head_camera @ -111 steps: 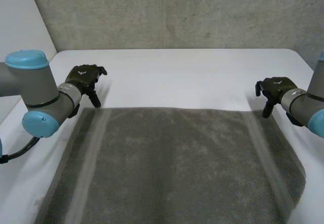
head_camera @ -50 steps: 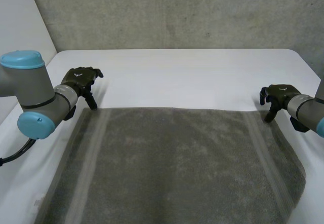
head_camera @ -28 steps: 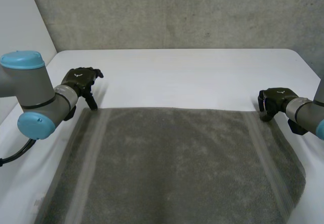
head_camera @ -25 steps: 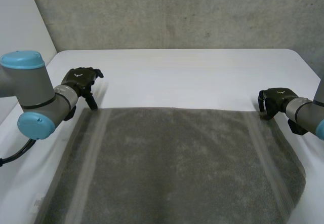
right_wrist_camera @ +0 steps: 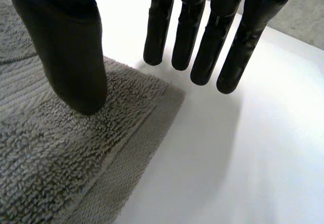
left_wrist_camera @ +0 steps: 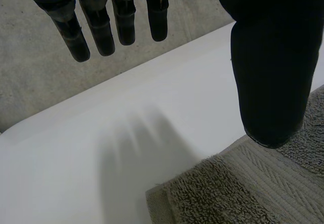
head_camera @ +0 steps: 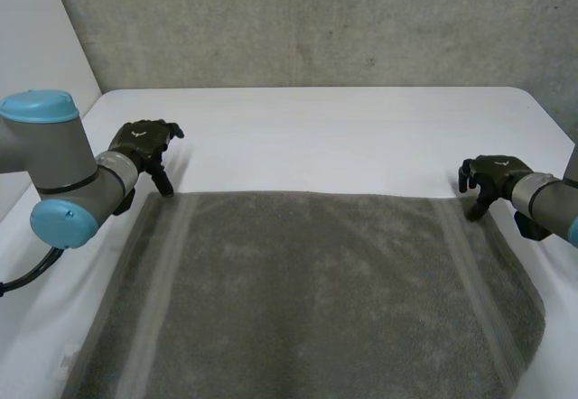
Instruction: Fold the towel.
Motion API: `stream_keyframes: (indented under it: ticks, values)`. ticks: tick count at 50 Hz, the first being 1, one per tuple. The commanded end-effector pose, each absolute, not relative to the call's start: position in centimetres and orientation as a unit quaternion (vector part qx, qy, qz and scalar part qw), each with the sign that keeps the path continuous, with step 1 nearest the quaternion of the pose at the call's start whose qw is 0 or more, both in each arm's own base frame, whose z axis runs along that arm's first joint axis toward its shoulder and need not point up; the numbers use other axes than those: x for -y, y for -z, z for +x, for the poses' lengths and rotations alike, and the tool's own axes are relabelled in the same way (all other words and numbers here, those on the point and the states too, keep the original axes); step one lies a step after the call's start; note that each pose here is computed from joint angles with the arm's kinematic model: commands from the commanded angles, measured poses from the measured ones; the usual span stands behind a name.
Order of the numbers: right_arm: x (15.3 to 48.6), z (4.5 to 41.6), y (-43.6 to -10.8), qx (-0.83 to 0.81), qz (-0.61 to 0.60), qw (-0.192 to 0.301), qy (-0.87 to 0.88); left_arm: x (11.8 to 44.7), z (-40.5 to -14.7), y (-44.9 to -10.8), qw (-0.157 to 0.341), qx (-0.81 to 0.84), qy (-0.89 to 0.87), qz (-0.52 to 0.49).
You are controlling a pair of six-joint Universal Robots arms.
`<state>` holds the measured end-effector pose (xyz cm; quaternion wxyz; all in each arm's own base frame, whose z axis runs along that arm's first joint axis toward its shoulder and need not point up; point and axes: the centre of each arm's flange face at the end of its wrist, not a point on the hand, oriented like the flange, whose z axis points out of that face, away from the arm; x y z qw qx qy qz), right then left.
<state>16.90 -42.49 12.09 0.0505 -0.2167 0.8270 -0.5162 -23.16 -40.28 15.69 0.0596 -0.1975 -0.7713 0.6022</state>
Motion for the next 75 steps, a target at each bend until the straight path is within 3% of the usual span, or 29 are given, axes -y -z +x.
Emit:
stream_keyframes:
  ticks: [1,39,51,61,75]
  values:
    - [42.5,16.8,-12.4,-0.829,-0.203,0.058,0.518,40.3,-23.1,-15.7,0.059,0.771,-0.602,-0.197]
    - [42.7,16.4,-11.7,-0.832,-0.199,0.066,0.514,40.3,-23.1,-15.7,0.06,0.772,-0.602,-0.195]
    - [41.9,16.9,-15.4,-0.811,-0.208,0.08,0.542,40.3,-23.2,-15.8,0.059,0.77,-0.604,-0.199]
    - [39.5,17.9,-19.7,-0.783,-0.227,0.127,0.565,40.9,-23.2,-15.5,0.061,0.765,-0.608,-0.201]
    - [37.4,18.4,-21.4,-0.764,-0.245,0.143,0.58,41.5,-22.7,-12.4,0.056,0.801,-0.56,-0.202]
